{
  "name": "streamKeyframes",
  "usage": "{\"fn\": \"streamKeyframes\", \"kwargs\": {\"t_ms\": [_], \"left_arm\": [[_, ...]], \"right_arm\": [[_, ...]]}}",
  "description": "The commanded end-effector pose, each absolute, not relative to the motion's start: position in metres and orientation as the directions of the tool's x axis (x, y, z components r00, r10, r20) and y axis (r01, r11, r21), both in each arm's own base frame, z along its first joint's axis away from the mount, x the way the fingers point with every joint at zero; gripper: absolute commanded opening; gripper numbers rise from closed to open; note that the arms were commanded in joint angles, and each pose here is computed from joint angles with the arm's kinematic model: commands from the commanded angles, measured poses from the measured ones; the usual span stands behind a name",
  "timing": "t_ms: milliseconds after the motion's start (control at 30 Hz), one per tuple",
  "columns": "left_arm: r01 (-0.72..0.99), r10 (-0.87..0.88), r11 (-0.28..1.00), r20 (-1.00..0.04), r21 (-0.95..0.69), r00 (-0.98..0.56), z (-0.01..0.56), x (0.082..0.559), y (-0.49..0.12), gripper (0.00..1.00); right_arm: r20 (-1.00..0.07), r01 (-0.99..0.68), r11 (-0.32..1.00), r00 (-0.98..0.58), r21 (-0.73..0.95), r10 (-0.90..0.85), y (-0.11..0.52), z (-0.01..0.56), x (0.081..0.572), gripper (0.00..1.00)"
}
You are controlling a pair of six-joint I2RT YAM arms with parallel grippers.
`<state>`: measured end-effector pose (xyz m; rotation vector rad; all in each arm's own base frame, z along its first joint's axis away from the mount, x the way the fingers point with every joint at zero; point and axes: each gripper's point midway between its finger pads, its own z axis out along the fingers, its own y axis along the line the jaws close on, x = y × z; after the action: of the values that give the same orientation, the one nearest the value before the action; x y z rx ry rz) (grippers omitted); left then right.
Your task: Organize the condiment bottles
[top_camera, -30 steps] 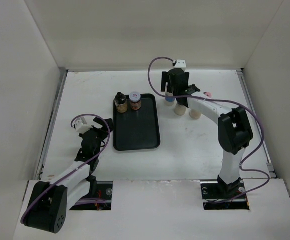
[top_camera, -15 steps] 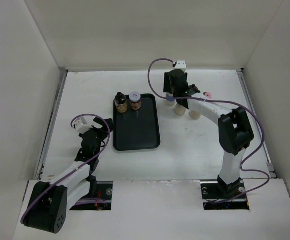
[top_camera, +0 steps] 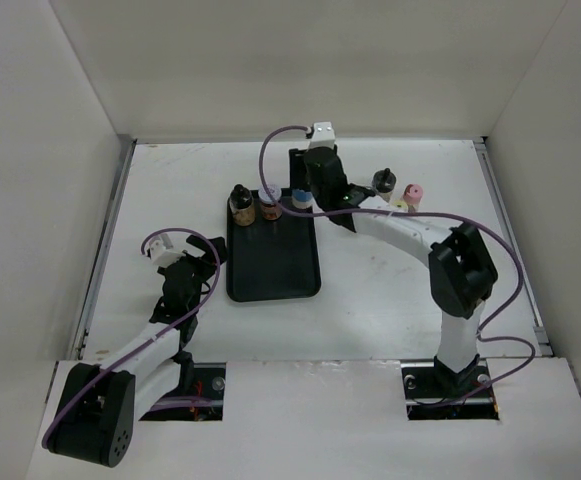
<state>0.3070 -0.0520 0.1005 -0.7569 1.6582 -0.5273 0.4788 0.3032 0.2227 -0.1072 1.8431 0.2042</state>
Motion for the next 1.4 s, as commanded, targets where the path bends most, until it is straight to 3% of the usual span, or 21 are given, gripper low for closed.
{"fn": "streamKeyframes", "kwargs": {"t_ms": [0,267,433,633,767,833,867,967,1033,1067,1133,1200,1233,1367], "left_arm": [[-0.126,-0.735,0.676,-0.676,-0.726,-0.055,0.128,0.315,-0.054,1.0],[-0.129,-0.732,0.679,-0.68,-0.723,-0.048,0.129,0.315,-0.053,1.0],[-0.132,-0.731,0.681,-0.68,-0.72,-0.055,0.127,0.316,-0.054,1.0],[-0.132,-0.73,0.681,-0.681,-0.72,-0.057,0.127,0.316,-0.055,1.0],[-0.127,-0.736,0.675,-0.675,-0.727,-0.055,0.129,0.316,-0.054,1.0],[-0.129,-0.732,0.68,-0.68,-0.722,-0.05,0.129,0.316,-0.053,1.0],[-0.133,-0.733,0.678,-0.678,-0.723,-0.055,0.127,0.315,-0.053,1.0],[-0.131,-0.733,0.678,-0.679,-0.723,-0.05,0.128,0.316,-0.053,1.0],[-0.132,-0.731,0.681,-0.681,-0.72,-0.055,0.128,0.316,-0.054,1.0],[-0.135,-0.731,0.681,-0.68,-0.72,-0.061,0.126,0.317,-0.055,1.0],[-0.134,-0.732,0.68,-0.678,-0.721,-0.062,0.126,0.317,-0.055,1.0],[-0.134,-0.729,0.683,-0.682,-0.718,-0.059,0.127,0.317,-0.055,1.0],[-0.138,-0.73,0.681,-0.681,-0.719,-0.057,0.127,0.318,-0.055,1.0],[-0.143,-0.729,0.683,-0.682,-0.717,-0.059,0.126,0.318,-0.054,1.0]], "right_arm": [[-0.979,-0.216,0.963,-0.162,0.16,0.126,0.329,0.266,0.494,0.49],[-0.972,-0.234,0.958,-0.202,0.164,0.117,0.348,0.237,0.498,0.51],[-0.968,-0.23,0.96,-0.225,0.16,0.108,0.349,0.216,0.499,0.64],[-0.971,-0.243,0.953,-0.199,0.18,0.132,0.343,0.24,0.486,0.93],[-0.974,-0.253,0.947,-0.158,0.2,0.163,0.327,0.276,0.466,0.97],[-0.974,-0.235,0.95,-0.143,0.207,0.177,0.31,0.282,0.452,0.93],[-0.972,-0.224,0.95,-0.136,0.217,0.19,0.301,0.282,0.444,0.86],[-0.965,-0.135,0.961,-0.139,0.24,0.222,0.256,0.266,0.426,0.45],[-0.959,-0.056,0.968,-0.156,0.246,0.235,0.224,0.249,0.419,0.4],[-0.956,-0.018,0.97,-0.172,0.244,0.238,0.208,0.238,0.418,0.42],[-0.952,0.049,0.975,-0.211,0.215,0.221,0.183,0.218,0.416,0.55],[-0.952,0.102,0.977,-0.226,0.19,0.208,0.166,0.207,0.415,0.82],[-0.952,0.124,0.976,-0.229,0.178,0.202,0.16,0.203,0.414,0.89],[-0.948,0.157,0.979,-0.267,0.133,0.171,0.15,0.188,0.42,1.0]]}}
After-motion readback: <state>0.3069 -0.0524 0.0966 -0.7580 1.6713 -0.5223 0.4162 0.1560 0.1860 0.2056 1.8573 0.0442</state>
